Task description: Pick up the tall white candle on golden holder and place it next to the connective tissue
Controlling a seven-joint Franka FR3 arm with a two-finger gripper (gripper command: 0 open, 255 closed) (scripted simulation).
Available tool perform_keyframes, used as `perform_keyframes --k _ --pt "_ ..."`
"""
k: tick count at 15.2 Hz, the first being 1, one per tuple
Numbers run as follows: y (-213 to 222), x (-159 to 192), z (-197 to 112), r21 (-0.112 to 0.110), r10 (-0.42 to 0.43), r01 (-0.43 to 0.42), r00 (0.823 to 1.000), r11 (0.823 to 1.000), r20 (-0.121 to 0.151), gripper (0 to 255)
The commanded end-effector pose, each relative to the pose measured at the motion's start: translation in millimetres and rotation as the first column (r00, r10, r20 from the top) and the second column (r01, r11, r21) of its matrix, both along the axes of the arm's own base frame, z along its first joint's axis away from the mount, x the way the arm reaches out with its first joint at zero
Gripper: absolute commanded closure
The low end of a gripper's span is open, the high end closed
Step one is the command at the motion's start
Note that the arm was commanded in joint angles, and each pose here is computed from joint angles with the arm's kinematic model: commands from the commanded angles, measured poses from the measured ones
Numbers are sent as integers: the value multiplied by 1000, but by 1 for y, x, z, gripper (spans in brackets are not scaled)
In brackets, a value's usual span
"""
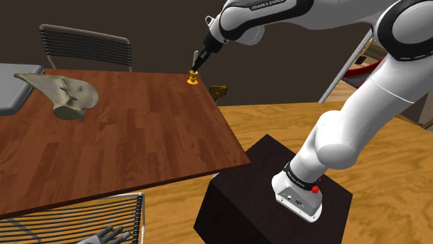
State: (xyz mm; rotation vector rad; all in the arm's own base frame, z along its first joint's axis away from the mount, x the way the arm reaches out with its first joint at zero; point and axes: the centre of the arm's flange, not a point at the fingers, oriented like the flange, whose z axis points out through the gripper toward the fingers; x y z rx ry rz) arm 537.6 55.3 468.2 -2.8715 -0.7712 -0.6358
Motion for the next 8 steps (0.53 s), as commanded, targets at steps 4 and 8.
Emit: perform_keyframes --k 4,8 --pt "0 0 28 0 0 0 1000 1000 0 255" --pt "0 0 49 0 0 0 1000 1000 0 255"
